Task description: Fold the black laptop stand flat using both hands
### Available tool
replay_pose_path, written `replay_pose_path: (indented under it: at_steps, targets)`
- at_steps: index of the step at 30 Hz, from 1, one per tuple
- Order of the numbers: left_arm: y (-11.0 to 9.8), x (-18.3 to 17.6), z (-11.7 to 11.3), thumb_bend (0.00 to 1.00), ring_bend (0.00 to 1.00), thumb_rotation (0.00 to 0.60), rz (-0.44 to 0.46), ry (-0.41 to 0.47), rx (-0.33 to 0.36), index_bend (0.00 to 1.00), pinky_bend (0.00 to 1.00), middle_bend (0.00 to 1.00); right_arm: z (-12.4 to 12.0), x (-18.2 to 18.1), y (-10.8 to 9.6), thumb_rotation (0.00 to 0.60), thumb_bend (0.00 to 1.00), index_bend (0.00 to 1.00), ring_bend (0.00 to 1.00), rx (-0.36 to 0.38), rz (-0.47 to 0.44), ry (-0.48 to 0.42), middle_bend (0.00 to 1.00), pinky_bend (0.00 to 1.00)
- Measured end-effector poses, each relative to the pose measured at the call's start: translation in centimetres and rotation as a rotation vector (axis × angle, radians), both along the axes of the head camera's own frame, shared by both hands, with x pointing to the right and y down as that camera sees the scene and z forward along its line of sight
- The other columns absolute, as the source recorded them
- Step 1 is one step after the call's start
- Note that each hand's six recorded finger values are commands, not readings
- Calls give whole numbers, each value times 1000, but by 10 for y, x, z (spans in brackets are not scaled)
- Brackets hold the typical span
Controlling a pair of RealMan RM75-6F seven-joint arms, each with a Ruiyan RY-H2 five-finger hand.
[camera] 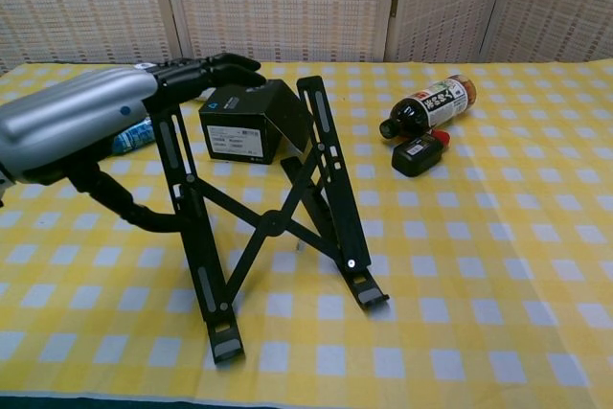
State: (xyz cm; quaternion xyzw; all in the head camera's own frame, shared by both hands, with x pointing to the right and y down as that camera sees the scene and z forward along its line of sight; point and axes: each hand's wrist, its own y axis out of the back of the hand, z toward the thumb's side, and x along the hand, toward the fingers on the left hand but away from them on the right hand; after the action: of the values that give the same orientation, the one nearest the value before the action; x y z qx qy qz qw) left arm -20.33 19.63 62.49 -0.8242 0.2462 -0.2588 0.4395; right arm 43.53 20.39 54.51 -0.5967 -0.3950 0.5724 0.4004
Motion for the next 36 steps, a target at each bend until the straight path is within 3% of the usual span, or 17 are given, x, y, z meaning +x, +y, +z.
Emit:
replay_pose_path:
  at_steps: [19, 24, 36]
  targets:
    - [6, 32, 38, 167, 0, 600, 112, -180, 155, 0, 0, 0, 7, 0, 2, 600, 338, 0, 0, -17, 3, -3, 0, 0]
    - [5, 26, 44, 167, 0, 600, 114, -257, 221, 0, 0, 0, 7, -1, 2, 600, 338, 0, 0, -16, 1, -4, 0, 0]
    - [-8, -11, 53, 166, 0, 600, 72, -372, 284, 0, 0, 0, 5, -2, 3, 600, 338, 0, 0, -8, -1, -7, 0, 0]
